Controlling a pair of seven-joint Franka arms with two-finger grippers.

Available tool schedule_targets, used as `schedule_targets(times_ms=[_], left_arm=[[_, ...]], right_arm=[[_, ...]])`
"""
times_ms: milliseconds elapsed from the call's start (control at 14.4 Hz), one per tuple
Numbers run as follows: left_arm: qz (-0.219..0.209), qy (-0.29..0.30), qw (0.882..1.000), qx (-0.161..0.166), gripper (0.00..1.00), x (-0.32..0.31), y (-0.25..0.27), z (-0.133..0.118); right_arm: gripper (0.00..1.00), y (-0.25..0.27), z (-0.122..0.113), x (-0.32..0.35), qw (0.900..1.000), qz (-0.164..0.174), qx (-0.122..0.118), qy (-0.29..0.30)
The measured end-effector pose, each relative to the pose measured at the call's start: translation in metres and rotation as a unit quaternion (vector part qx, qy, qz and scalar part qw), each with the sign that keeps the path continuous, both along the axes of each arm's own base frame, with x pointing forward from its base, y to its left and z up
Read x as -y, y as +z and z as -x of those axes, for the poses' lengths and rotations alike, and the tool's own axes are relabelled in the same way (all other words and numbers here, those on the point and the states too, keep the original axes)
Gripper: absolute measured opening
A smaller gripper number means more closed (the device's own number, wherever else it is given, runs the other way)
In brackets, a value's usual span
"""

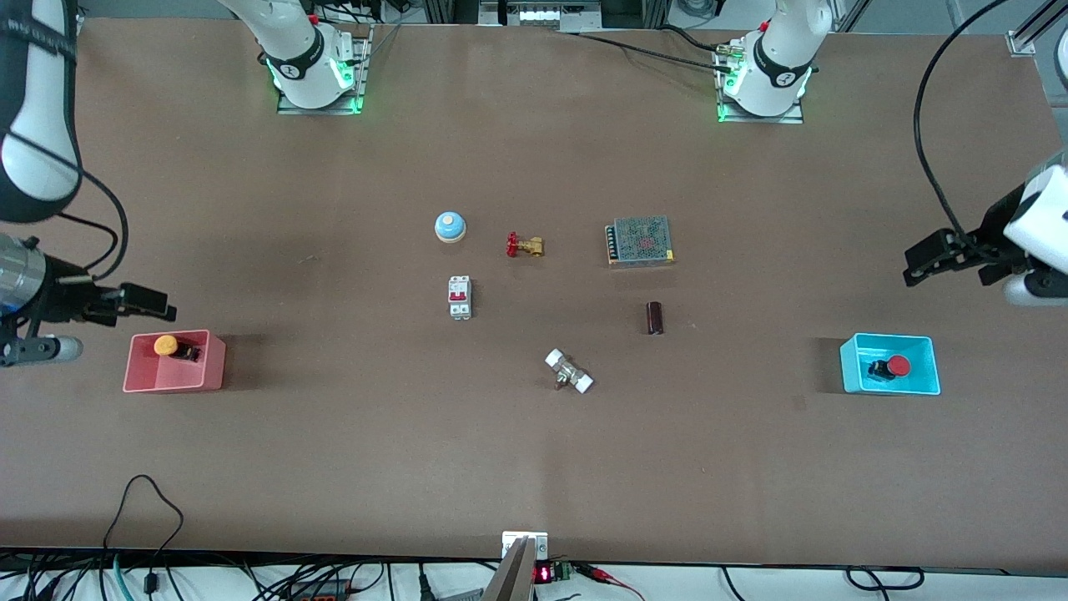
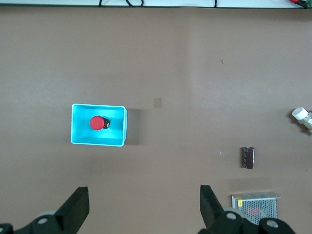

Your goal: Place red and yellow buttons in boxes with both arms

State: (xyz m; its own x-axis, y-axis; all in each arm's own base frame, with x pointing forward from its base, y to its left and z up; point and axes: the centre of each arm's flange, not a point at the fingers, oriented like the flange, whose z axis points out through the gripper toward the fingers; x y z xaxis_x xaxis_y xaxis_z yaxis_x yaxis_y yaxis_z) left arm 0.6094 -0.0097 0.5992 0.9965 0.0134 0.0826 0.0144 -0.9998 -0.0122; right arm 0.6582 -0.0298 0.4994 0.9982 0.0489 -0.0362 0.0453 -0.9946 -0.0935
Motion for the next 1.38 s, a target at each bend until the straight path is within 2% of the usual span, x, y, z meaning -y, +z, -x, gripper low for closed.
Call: schedule_targets(times_ms=[138, 277, 554, 831, 1385], left_arm=[[-0.006, -0.023, 1.0, -0.001, 1.0, 0.001, 0.015, 0.016], [-0.011, -0.044, 0.999, -0.004, 1.0, -0.002, 0.027, 0.03], [-0.016, -0.051, 0.999, -0.005, 1.0, -0.003, 0.033, 0.048], [-0.013, -0.051, 0.999, -0.009, 1.0, -0.003, 0.029, 0.05], [-0.012, -0.051, 0.999, -0.011, 1.0, -0.002, 0.026, 0.05]], right_arm=[[1.0, 0.027, 0.016, -0.009, 1.0, 0.022, -0.01, 0.0], [1.0, 0.049, 0.03, -0.009, 1.0, 0.027, -0.016, -0.002], [1.0, 0.074, 0.053, 0.001, 0.998, 0.045, -0.027, -0.026], [1.0, 0.08, 0.07, 0.005, 0.998, 0.047, -0.022, -0.027], [1.0, 0.078, 0.076, 0.005, 0.998, 0.045, -0.022, -0.026]])
